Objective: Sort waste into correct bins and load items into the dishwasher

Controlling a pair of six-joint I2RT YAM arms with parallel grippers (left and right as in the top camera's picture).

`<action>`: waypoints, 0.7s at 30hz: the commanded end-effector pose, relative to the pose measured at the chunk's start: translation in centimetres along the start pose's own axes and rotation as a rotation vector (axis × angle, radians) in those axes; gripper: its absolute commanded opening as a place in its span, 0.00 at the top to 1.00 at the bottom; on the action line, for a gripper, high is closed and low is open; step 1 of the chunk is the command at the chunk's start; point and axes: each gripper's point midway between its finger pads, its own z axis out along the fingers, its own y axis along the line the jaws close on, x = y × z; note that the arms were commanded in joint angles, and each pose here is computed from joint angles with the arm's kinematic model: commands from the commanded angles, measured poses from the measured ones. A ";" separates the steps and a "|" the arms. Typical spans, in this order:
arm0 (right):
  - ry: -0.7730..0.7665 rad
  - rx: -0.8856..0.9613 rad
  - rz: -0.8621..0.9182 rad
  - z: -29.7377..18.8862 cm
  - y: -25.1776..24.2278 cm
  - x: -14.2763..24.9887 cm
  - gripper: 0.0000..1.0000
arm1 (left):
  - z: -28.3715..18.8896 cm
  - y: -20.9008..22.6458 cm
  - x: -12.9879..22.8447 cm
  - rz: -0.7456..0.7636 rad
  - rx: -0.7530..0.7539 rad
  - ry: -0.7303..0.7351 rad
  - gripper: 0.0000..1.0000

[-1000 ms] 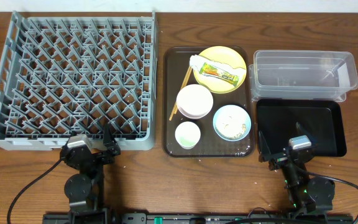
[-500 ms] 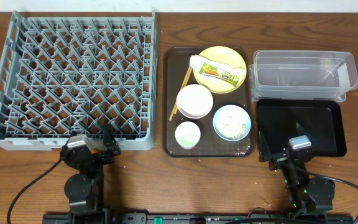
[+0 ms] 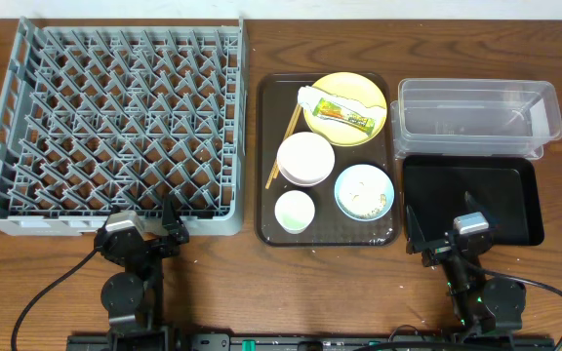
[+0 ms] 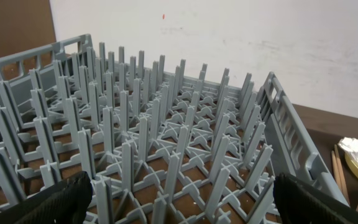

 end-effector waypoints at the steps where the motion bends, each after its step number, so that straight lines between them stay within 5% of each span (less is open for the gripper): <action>1: -0.020 0.006 0.005 0.0 0.0 -0.5 0.01 | 0.1 0.6 1.7 0.015 -0.024 0.051 0.06; 21: -0.065 -0.024 -0.003 -0.1 0.5 -1.5 0.01 | 0.1 0.6 1.7 0.015 -0.024 0.051 0.06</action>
